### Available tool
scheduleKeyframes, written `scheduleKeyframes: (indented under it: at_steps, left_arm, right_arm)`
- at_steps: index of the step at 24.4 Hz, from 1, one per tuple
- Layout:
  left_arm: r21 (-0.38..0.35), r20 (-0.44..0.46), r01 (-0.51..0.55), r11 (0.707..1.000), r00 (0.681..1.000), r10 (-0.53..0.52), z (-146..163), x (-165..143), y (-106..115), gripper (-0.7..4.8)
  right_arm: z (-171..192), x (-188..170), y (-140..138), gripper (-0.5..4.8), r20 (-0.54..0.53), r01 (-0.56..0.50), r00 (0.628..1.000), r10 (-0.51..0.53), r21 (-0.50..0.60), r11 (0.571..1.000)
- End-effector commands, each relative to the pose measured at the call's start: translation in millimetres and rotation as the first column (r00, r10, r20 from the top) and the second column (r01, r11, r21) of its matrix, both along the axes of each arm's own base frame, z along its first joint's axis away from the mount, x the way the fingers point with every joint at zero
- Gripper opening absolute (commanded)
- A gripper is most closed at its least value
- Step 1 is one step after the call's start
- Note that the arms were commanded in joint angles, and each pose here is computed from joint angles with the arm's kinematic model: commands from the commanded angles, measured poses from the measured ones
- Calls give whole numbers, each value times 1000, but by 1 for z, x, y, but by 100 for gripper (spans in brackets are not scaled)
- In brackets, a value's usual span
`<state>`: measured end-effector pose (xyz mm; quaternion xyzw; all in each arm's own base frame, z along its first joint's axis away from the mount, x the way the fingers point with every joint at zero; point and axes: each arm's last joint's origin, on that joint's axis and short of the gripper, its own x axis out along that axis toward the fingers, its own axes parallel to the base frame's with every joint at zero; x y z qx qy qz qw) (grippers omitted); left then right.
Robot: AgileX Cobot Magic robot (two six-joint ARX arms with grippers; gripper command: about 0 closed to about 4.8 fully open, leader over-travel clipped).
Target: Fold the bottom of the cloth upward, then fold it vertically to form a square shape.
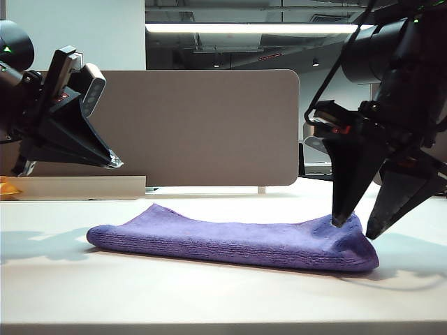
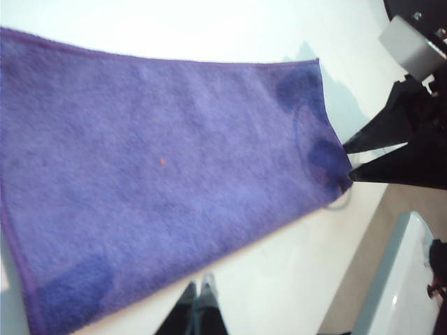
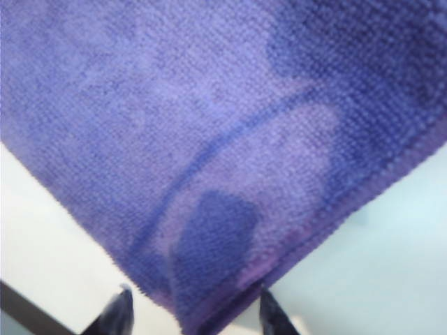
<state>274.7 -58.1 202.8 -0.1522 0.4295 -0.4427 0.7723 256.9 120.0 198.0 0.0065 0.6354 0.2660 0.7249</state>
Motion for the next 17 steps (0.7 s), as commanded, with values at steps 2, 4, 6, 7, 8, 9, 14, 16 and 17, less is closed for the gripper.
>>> scheduleKeyframes:
  at_steps: [2,4,6,7,8,9,14,16,17]
  left_arm:
    - [-2,19,-23,1000,1000,23,2,3,-1,-6]
    - [-6,23,-26,1000,999,26,3,3,-1,-6]
    - [-7,22,-26,1000,999,26,3,3,-1,-6]
    - [-7,22,-25,1000,999,25,3,3,-1,-6]
    - [-8,21,-25,1000,999,25,3,3,-1,-6]
    - [-8,21,-25,1000,999,25,3,3,-1,-6]
    - [-13,5,-32,999,999,33,3,3,-1,-6]
    - [-16,-2,-36,999,999,36,3,3,-1,-6]
    - [-18,-5,-36,999,999,35,2,3,-1,-6]
  right_arm:
    - [1,1,-1,235,16,31,999,-30,-22,999]
    - [2,3,0,235,21,55,998,-54,-18,998]
    - [2,4,0,235,22,74,997,-74,-12,997]
    - [1,4,0,235,22,79,997,-79,-11,997]
    - [1,5,0,235,20,85,996,-85,-10,996]
    - [0,5,1,235,18,91,996,-91,-10,996]
    - [-7,8,1,235,1,99,995,-99,-18,995]
    - [-9,11,1,235,5,104,995,-104,-19,994]
    - [-10,12,1,235,14,107,994,-107,-16,994]
